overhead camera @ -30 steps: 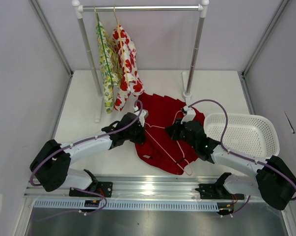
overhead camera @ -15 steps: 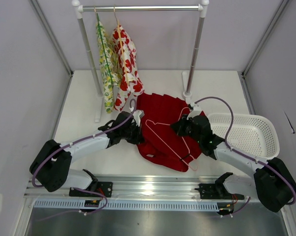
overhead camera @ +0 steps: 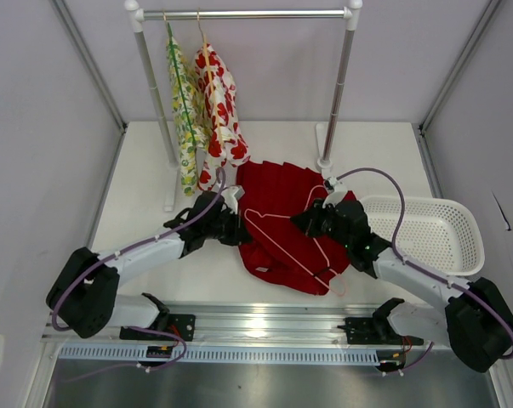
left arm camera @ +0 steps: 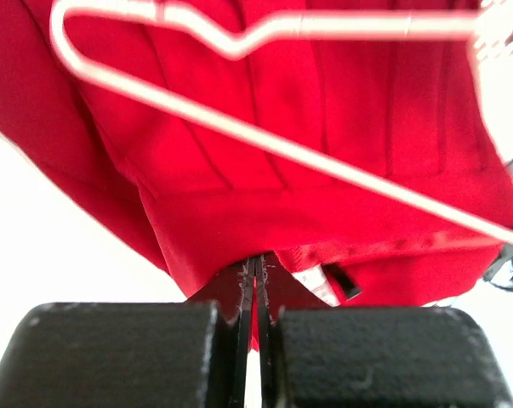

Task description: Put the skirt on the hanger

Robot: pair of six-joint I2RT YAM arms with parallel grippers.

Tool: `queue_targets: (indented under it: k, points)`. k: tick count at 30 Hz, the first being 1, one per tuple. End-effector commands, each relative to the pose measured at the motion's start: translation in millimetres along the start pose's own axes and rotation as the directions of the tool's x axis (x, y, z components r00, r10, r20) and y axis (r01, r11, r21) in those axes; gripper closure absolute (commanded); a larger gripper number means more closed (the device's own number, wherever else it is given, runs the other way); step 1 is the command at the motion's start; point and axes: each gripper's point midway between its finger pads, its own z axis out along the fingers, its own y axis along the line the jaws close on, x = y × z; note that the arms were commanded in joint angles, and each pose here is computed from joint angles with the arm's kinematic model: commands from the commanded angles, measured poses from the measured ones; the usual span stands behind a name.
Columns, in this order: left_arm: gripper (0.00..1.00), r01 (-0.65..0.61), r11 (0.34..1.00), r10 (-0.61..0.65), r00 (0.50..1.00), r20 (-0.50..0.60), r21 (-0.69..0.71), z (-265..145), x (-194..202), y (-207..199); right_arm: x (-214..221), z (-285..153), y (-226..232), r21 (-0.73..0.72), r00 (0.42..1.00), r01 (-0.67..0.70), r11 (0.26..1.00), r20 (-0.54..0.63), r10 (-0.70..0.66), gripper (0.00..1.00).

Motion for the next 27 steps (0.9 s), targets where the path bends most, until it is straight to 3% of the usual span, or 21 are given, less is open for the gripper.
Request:
queue_targets:
  k: [1,9,15,22,27]
  points:
    - [1.00,0.011,0.995,-0.025,0.989,0.145,0.098,-12,-39,-21,-31,-10,29,-0.095,0.993,0.001,0.996,0.122,0.010,1.00]
    - [1.00,0.086,0.993,-0.102,0.968,0.229,0.079,-20,-61,-7,-52,-30,43,-0.132,0.973,-0.035,0.991,0.222,0.063,1.00]
    - [1.00,0.217,0.976,-0.216,0.935,0.283,0.026,-17,-68,25,-55,-42,45,-0.167,0.957,-0.068,0.984,0.269,0.112,1.00]
    - [1.00,0.339,0.939,-0.307,0.900,0.310,-0.054,-4,-67,57,-47,-49,49,-0.208,0.959,-0.068,0.976,0.257,0.121,1.00]
    - [1.00,0.357,0.932,-0.323,0.897,0.302,-0.063,5,-73,66,-35,-51,59,-0.269,0.972,-0.030,0.963,0.216,0.091,1.00]
